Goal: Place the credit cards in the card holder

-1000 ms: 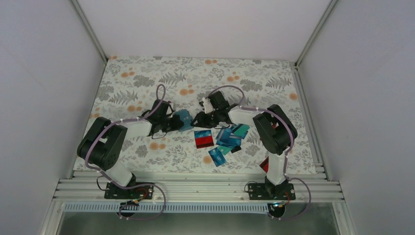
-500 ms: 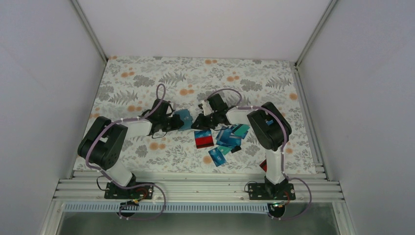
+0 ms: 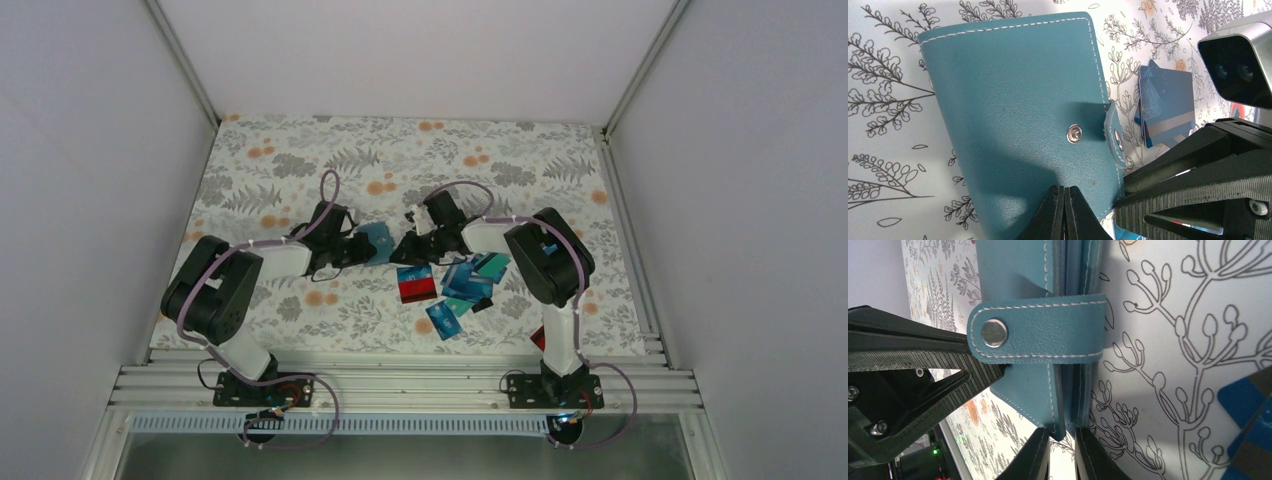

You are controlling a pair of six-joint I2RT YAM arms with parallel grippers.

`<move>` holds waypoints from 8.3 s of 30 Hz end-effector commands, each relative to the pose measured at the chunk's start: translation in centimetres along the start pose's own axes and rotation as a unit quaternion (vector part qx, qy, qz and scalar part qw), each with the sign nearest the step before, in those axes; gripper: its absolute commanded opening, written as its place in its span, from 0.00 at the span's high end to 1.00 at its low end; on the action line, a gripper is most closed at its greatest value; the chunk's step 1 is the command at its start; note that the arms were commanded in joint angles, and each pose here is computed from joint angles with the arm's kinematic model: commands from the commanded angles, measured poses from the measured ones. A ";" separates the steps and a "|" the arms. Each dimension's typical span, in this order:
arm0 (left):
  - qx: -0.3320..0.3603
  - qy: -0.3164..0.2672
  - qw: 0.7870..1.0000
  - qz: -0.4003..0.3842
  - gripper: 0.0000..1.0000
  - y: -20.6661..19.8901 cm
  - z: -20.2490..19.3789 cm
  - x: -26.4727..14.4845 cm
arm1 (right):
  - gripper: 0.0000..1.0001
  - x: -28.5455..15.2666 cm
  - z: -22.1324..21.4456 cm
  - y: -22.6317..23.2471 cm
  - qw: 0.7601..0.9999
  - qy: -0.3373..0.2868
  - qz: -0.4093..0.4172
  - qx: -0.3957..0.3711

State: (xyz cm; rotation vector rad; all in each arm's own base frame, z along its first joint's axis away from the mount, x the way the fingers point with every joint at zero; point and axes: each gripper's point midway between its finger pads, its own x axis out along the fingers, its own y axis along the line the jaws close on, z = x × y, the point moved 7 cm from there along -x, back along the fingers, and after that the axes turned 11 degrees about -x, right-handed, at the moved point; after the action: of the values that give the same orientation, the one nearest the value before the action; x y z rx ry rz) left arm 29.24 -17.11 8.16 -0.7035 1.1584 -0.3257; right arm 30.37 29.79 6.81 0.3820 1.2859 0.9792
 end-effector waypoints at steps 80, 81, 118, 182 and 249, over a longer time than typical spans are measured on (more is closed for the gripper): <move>0.027 -0.026 0.997 0.063 0.98 -3.2 4.2 0.7 | 0.96 2.0 0.2 -2.2 0.998 0.036 -0.036 0.036; 0.030 -0.027 0.997 0.066 0.98 -3.2 4.3 0.7 | 0.96 2.1 0.1 -2.2 0.998 0.036 -0.036 0.036; 0.051 0.000 0.990 0.129 0.97 -1.5 4.1 1.3 | 0.96 2.4 -0.2 -3.1 0.996 0.046 -0.052 0.059; 0.022 0.035 0.988 0.150 0.98 -0.9 1.0 0.0 | 0.96 2.5 0.7 -3.6 0.994 0.049 -0.065 0.077; 0.081 -0.018 0.973 0.217 0.97 0.7 2.0 -0.4 | 0.96 2.8 -0.1 -4.2 0.992 0.061 -0.069 0.083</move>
State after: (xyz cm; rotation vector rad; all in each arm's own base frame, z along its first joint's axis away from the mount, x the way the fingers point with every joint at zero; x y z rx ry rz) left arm 32.16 -17.11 9.89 -0.3769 1.1520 -0.1078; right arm 32.62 31.30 6.56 0.4199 1.3721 0.9654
